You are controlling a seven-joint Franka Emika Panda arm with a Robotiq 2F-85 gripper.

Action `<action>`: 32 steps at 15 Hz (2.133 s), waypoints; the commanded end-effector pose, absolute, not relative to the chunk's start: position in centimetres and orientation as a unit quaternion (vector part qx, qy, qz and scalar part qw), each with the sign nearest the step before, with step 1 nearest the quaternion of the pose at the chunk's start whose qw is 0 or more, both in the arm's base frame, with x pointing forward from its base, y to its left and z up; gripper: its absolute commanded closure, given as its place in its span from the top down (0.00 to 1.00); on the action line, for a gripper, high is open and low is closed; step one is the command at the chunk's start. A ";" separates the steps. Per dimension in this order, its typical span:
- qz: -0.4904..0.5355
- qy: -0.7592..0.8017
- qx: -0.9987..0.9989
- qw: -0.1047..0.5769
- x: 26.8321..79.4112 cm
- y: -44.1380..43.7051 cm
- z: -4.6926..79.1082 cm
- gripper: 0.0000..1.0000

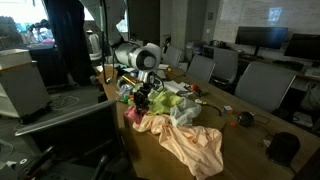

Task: Pick up all the clothes from the table and put them on the chair.

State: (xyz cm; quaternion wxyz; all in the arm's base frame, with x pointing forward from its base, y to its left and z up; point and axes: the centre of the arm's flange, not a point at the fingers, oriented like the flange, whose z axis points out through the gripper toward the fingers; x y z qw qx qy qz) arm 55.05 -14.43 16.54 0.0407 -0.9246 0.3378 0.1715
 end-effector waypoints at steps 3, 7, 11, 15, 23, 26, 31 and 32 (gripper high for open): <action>0.156 0.350 -0.922 0.053 52.5 -14.9 22.0 0.03; 0.130 0.354 -0.924 0.066 50.7 -15.2 27.9 0.03; 0.104 0.350 -0.929 0.067 49.1 -14.6 33.5 0.02; 0.080 0.340 -0.934 0.072 47.3 -13.7 37.7 0.02; 0.023 0.309 -0.948 0.068 42.8 -11.7 44.1 0.02; 0.009 0.290 -0.954 0.073 41.1 -10.8 46.0 0.02; 0.007 0.237 -0.968 0.077 37.6 -8.9 48.6 0.02; 0.009 0.225 -0.971 0.075 36.9 -8.5 48.9 0.02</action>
